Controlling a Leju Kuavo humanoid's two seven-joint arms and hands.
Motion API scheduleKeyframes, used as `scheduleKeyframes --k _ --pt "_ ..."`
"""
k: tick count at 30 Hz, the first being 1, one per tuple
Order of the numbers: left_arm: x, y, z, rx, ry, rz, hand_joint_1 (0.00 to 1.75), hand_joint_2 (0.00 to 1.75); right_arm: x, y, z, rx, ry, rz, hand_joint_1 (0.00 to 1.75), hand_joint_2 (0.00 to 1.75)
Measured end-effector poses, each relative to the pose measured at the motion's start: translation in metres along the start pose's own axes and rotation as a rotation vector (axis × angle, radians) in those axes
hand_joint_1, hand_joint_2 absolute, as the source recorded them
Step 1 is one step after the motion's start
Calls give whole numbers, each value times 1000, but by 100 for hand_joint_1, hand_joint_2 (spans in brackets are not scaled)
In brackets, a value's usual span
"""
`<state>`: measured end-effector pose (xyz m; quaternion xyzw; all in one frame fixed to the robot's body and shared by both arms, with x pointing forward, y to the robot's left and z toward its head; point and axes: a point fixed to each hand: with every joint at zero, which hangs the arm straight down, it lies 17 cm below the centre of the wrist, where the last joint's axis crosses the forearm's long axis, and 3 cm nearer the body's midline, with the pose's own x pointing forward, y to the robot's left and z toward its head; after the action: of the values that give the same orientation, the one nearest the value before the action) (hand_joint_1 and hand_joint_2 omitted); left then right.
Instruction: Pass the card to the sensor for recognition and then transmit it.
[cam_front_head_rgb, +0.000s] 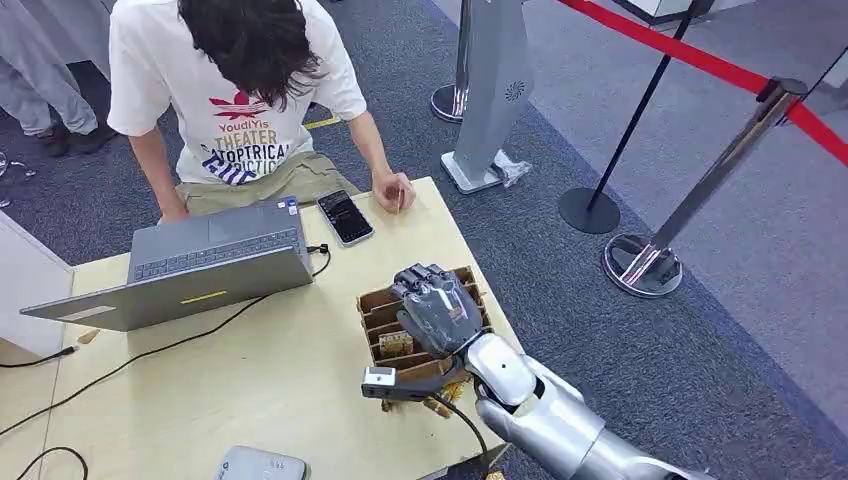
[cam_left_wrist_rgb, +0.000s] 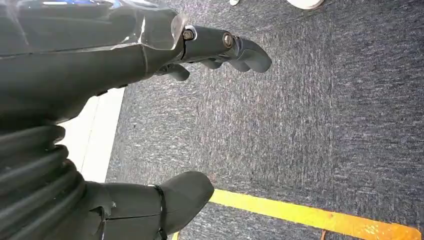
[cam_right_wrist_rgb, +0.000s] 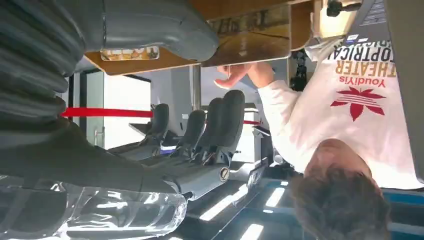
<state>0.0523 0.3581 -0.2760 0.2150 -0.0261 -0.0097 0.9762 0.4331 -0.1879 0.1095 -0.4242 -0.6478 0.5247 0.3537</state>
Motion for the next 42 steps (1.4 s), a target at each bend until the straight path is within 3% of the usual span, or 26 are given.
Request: scheduleKeyframes --k 1,15,21,33,36,37,42 --pt "0 0 0 0 0 0 0 175 1 0 -1 -1 -1 -2 106 175" --pt "-1 0 0 -1 8 1 0 175 10 3 -11 12 -14 -12 87 175" --pt "-2 0 0 -1 8 3 0 175 11 6 -10 22 -15 -13 105 175" --pt "-3 0 0 0 13 12 0 175 11 12 -8 38 -15 -17 103 175" --pt "-3 0 0 1 14 13 0 175 12 13 -8 43 -17 -17 113 175" --pt "-3 0 0 1 13 13 0 175 12 13 -8 45 -17 -17 126 175" --pt "-2 0 0 3 6 11 0 175 14 14 -7 47 -21 -19 138 175"
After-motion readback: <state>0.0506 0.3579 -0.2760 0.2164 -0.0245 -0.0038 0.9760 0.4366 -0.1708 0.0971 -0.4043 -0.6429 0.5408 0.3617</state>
